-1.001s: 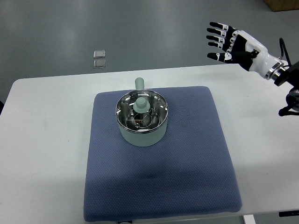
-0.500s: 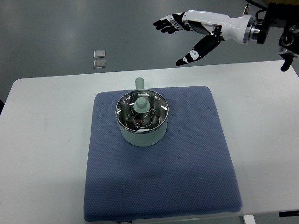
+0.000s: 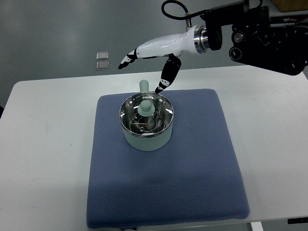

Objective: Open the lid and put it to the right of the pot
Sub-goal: 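Raise the right hand and swing it over the pot toward the lid, then lower the right hand onto the lid's mint-green knob, then close the right hand's fingers around the lid knob, then lift the glass lid off the pot with the right hand, then lower the lid onto the mat beside the pot, nearer the right hand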

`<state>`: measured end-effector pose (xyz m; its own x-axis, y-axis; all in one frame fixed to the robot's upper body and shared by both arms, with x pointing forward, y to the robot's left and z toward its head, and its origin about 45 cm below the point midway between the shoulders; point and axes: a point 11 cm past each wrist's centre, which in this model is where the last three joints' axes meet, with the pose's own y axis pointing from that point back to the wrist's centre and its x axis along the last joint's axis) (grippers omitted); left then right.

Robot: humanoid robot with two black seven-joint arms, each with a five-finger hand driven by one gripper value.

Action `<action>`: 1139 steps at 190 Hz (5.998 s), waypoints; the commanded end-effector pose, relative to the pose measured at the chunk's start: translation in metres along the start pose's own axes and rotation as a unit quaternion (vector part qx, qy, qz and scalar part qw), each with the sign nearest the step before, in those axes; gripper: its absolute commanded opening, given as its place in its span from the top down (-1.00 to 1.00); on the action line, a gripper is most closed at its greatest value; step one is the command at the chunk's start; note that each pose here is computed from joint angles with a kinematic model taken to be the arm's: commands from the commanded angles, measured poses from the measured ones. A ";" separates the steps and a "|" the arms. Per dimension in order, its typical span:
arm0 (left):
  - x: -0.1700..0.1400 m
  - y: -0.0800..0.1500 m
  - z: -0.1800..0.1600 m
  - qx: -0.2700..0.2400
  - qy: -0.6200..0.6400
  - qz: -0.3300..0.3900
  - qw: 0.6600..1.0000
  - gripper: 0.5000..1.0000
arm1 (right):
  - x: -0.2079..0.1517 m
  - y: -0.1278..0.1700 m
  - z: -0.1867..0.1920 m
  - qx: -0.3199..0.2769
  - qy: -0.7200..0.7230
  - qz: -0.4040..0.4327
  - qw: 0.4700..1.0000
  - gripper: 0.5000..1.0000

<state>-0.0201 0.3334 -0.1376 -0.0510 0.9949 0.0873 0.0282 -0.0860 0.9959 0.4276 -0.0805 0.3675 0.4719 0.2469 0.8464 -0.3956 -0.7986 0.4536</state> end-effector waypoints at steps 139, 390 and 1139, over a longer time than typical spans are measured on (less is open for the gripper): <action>0.000 0.000 0.000 0.000 0.000 0.000 1.000 -1.00 | -0.045 -0.046 -0.015 -0.009 0.124 -0.094 0.988 -0.26; 0.000 0.000 0.000 0.000 0.000 0.000 1.000 -1.00 | -0.051 -0.051 0.005 -0.041 0.144 -0.086 0.985 0.34; 0.000 0.000 0.000 0.000 0.000 0.000 1.000 -1.00 | -0.145 0.052 0.105 -0.117 0.039 -0.080 0.989 1.00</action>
<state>-0.0199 0.3334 -0.1376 -0.0510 0.9948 0.0877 0.0278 -0.0863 0.9959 0.4269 -0.2122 0.2540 0.4701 0.4063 0.7835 -0.5054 -0.6038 0.6164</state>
